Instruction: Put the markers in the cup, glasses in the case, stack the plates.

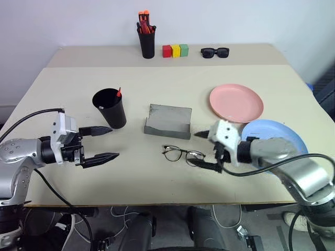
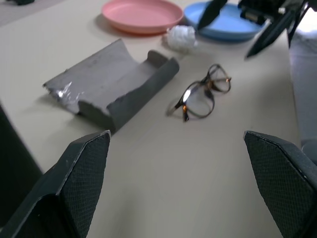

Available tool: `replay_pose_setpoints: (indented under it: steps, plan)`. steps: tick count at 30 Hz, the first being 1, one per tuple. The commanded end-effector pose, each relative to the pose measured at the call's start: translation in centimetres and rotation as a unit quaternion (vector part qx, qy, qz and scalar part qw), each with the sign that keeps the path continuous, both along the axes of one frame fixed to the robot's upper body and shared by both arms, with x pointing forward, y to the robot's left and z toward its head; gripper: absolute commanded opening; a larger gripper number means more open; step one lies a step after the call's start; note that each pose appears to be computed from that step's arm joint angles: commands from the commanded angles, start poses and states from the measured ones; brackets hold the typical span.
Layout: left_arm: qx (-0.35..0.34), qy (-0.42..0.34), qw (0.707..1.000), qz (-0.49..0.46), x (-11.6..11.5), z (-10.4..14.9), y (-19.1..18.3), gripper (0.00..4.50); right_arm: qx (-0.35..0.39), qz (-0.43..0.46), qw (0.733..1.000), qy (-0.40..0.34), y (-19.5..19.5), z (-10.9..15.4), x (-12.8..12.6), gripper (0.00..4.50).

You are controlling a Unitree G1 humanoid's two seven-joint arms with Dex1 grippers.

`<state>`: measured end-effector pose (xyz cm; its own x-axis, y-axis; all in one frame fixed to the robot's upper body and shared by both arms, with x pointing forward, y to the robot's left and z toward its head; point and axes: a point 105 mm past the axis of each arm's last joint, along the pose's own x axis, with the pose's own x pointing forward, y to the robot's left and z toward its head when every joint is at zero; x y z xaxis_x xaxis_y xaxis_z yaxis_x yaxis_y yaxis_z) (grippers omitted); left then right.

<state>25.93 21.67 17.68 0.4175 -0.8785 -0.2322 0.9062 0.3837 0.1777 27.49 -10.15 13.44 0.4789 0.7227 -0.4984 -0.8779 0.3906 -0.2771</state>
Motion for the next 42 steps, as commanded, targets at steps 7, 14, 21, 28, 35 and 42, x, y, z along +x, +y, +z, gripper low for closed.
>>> replay_pose_setpoints:
  steps: [7, 14, 21, 28, 35, 42]
  plan:
    - [0.008, -0.036, 0.999, -0.002, 0.3, 1.5, -0.6, 4.44, -0.035, -0.037, 0.999, 0.008, 1.3, 0.1, 1.2, 4.50]
    - [0.007, -0.039, 0.999, 0.000, 0.4, 1.5, -0.5, 4.50, -0.020, -0.046, 0.998, 0.029, 2.0, 0.0, 1.2, 2.68]
    - [0.007, -0.032, 0.999, 0.001, 0.1, 0.6, 0.4, 4.50, -0.021, -0.039, 0.998, 0.040, 2.6, -0.5, 0.8, 1.77]
    - [0.007, -0.031, 1.000, 0.001, 0.2, -0.6, 1.5, 4.50, -0.033, -0.036, 0.998, 0.045, 2.9, -1.4, 0.7, 1.50]
    - [0.008, -0.032, 0.999, -0.002, 0.0, -1.1, 1.8, 4.50, -0.042, -0.037, 0.997, 0.043, 2.6, -1.8, 0.8, 0.03]
    - [0.008, -0.031, 0.999, -0.003, 0.5, -1.3, 1.7, 4.50, -0.048, -0.023, 0.998, 0.030, 2.3, -1.1, 0.6, 0.03]
